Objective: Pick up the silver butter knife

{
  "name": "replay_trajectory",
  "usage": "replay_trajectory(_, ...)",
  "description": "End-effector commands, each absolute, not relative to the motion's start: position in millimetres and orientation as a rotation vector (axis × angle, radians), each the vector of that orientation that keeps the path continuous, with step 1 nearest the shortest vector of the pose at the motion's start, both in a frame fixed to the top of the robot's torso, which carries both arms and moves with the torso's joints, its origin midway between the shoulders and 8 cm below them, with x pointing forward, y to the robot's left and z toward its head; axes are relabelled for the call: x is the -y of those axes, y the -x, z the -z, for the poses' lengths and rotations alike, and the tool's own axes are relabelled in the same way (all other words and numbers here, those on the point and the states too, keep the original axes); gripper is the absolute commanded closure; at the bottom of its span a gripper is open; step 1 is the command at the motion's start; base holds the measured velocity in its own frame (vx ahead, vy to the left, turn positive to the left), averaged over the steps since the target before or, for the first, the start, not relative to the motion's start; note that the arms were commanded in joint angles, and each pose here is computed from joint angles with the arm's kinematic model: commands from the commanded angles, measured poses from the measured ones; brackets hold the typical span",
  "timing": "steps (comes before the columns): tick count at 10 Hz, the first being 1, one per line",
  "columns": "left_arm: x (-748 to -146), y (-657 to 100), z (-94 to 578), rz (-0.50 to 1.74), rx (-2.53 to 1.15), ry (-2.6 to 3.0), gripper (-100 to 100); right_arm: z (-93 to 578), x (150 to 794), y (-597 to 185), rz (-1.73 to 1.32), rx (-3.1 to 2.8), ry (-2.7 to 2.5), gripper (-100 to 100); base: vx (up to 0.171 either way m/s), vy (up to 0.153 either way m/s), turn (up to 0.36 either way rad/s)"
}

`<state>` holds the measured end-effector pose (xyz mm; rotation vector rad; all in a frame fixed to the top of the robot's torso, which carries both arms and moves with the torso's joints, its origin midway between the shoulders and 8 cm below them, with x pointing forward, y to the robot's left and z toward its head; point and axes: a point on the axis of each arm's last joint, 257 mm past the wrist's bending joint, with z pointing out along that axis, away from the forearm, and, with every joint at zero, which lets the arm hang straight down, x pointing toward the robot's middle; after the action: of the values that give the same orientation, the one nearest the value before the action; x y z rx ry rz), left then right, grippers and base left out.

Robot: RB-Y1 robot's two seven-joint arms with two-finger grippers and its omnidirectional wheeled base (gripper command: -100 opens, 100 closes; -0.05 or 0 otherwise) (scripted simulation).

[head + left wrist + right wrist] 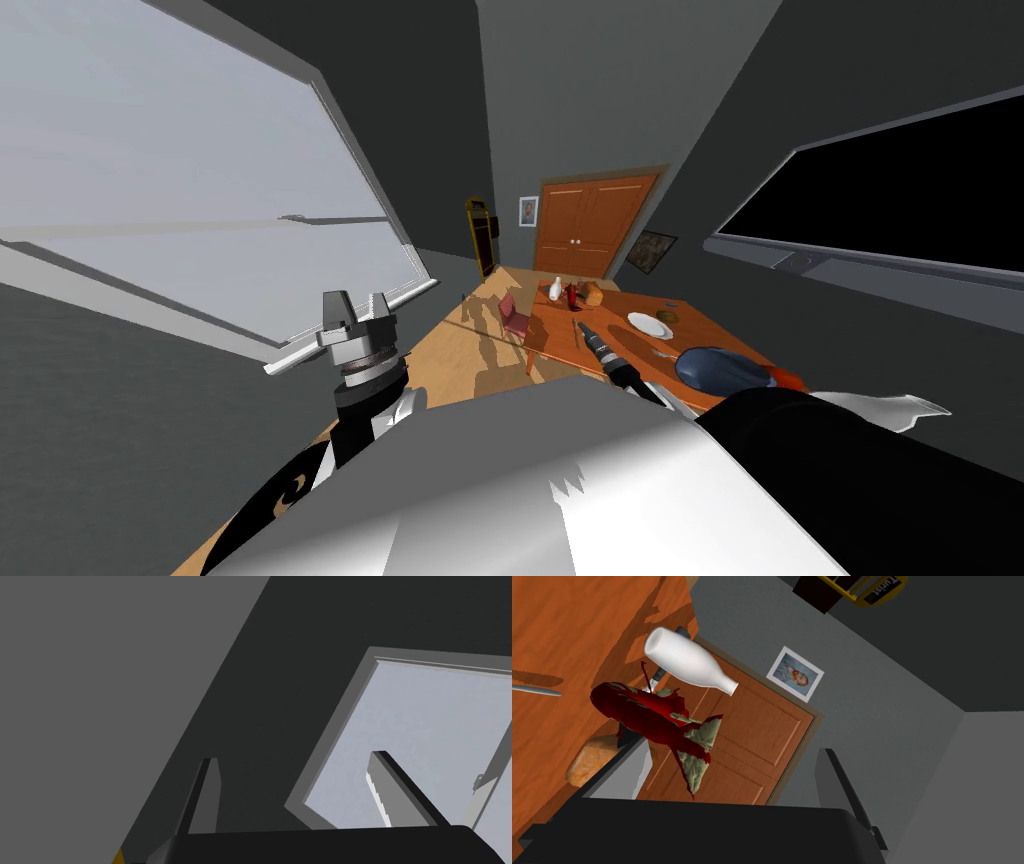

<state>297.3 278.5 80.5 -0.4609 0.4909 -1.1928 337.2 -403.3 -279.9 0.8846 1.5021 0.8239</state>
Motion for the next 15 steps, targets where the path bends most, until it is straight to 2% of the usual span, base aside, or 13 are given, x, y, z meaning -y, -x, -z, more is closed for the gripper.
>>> replay_trajectory(1, -278.5, -297.3, -80.5, 1.193, -0.491, 0.461, 0, 299.7, 417.4, -332.2, -0.781, -1.544, -0.914, -100, -0.011, 0.003, 0.14)
replay_trajectory(5, -278.6, -297.3, -80.4, 1.193, -0.491, 0.461, 0, 329.7, 438.4, -318.2, -0.715, -1.607, -0.958, -100, -0.003, 0.001, 0.086)
replay_trajectory(15, -278.6, -297.3, -80.4, 1.193, -0.491, 0.461, 0, 434.9, 531.4, -238.1, -0.398, -1.851, -1.129, -100, 0.002, 0.0, 0.193)
